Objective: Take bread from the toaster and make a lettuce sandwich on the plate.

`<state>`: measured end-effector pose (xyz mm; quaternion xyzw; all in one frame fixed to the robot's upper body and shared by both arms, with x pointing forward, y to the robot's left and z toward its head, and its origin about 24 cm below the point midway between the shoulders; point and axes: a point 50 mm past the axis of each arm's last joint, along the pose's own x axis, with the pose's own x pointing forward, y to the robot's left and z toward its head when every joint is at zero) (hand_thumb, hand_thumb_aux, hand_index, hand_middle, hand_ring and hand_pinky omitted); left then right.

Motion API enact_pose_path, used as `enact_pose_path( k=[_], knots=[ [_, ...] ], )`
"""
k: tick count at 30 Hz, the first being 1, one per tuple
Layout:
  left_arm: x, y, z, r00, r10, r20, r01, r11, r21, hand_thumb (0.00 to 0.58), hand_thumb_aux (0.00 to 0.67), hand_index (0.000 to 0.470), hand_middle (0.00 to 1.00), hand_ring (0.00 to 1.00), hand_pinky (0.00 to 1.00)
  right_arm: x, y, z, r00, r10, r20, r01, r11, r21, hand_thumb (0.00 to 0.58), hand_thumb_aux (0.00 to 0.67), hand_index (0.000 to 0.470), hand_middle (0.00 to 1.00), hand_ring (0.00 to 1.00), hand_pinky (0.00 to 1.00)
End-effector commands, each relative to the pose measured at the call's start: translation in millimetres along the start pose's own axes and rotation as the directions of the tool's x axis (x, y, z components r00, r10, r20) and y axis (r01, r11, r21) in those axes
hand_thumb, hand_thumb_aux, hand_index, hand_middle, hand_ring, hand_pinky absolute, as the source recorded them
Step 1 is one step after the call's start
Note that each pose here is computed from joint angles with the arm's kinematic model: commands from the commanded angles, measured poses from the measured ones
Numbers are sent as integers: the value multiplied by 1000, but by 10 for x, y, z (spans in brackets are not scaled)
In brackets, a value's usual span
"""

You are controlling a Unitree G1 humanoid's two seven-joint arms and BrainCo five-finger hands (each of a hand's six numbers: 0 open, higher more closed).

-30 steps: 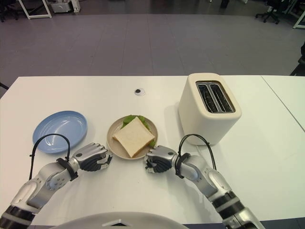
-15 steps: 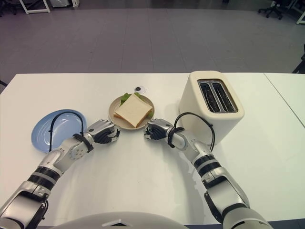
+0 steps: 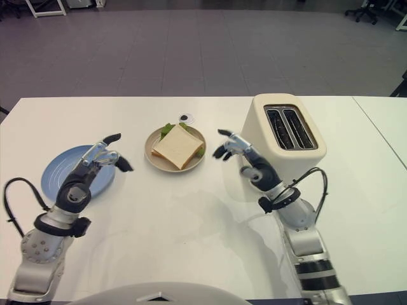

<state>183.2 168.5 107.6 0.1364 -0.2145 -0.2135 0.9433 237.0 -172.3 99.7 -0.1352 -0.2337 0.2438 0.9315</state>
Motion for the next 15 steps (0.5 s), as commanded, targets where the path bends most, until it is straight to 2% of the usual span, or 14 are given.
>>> enact_pose_path(
  k=[1,7,15],
  knots=[
    [-29,-73,-63,999,-36,-1,36,997,-70,0,0,0,0,0,0,-25,55,-50,999,29,15,-30,997,76,0,0,0,0,0,0],
    [-71,-18,-122,1000,-11,-11,10,995,-101,0,0,0,0,0,0,-17,-53,-51,999,-26,35,20,986,165,0,0,0,0,0,0],
    [-120,40,-100,1000,21,20,-17,983,-184,0,0,0,0,0,0,29,18,13,996,-29,79,12,979,203,0,0,0,0,0,0]
  ],
)
